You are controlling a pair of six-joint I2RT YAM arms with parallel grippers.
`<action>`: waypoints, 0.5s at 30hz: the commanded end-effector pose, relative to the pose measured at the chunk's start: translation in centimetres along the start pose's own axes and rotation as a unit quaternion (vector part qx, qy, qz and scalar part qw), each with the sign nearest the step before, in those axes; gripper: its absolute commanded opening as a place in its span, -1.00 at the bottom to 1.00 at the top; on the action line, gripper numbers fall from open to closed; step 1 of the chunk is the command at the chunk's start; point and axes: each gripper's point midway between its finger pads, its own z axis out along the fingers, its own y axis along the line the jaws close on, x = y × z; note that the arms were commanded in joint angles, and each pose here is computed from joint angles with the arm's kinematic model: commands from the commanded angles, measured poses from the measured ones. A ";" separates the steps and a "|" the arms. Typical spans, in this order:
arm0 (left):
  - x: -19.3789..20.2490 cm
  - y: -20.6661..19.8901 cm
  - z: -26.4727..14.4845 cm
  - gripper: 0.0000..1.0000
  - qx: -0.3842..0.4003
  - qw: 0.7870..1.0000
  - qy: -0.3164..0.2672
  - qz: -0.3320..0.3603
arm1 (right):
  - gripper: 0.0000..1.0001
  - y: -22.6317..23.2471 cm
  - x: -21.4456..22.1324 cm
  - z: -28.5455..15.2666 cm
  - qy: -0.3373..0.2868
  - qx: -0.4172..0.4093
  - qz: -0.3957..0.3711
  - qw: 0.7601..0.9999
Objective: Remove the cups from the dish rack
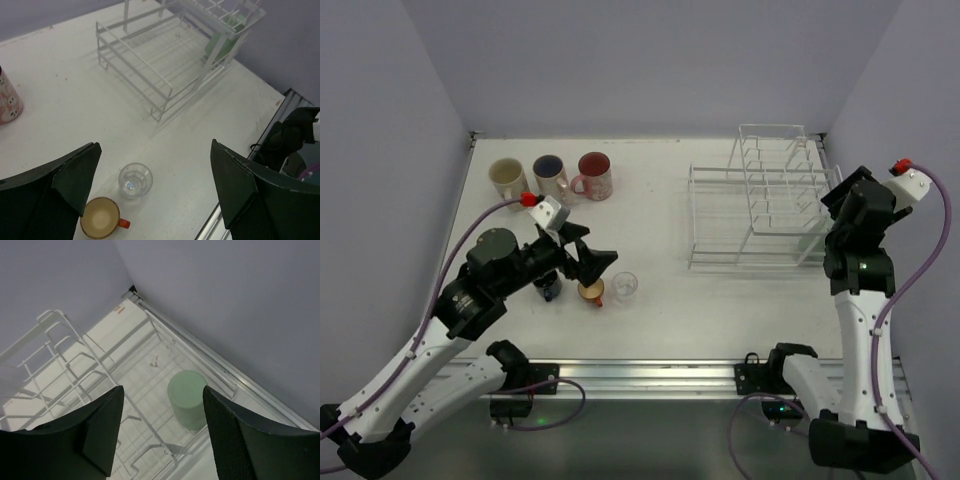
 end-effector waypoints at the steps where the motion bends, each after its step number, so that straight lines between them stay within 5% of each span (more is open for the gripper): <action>1: 2.9 1.4 -0.9 0.97 -0.022 1.000 0.011 0.019 | 0.38 -0.7 1.1 2.1 0.029 0.017 0.019 0.999; 5: 5.8 1.8 -0.6 0.98 -0.017 0.999 0.028 0.017 | 0.57 -1.3 4.2 4.3 0.088 0.012 0.056 0.994; 15: 5.8 0.4 -1.6 0.98 -0.006 0.999 0.018 0.025 | 0.68 -2.5 8.7 7.7 0.173 0.012 0.090 0.981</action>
